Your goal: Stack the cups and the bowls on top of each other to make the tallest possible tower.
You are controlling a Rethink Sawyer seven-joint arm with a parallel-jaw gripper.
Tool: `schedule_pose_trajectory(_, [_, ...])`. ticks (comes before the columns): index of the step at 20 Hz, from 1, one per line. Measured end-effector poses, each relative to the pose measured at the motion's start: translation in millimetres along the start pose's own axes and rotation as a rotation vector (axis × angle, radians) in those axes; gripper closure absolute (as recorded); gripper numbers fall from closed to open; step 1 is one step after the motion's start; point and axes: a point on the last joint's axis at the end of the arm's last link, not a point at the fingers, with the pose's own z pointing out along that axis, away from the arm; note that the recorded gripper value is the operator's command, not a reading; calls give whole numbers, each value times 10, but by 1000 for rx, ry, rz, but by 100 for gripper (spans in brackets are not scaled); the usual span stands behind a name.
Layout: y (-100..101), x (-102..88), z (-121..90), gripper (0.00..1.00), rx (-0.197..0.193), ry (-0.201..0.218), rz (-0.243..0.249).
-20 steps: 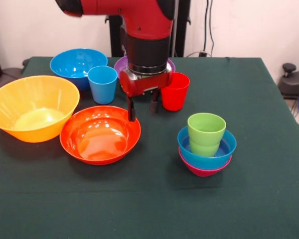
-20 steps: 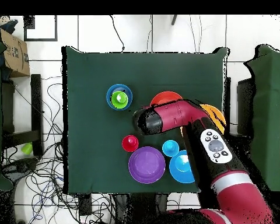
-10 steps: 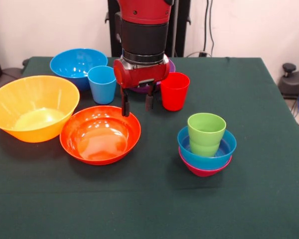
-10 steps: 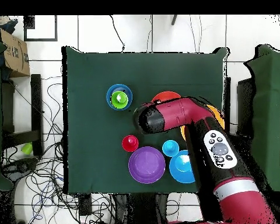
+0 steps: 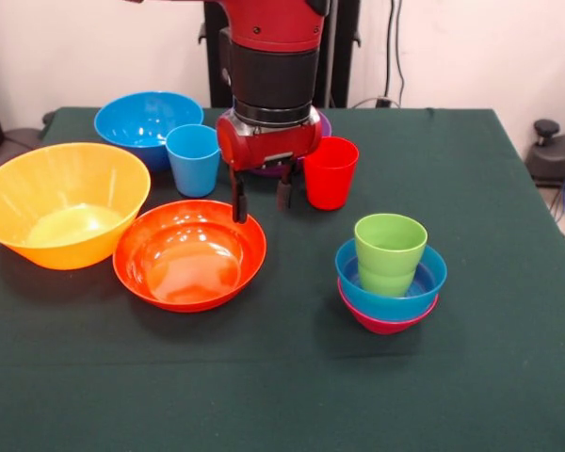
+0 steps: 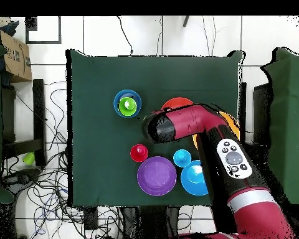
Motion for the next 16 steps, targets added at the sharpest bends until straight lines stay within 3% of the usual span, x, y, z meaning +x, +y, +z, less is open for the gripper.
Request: schedule_pose_trajectory(16, [144, 92, 214, 0, -43, 24, 3])
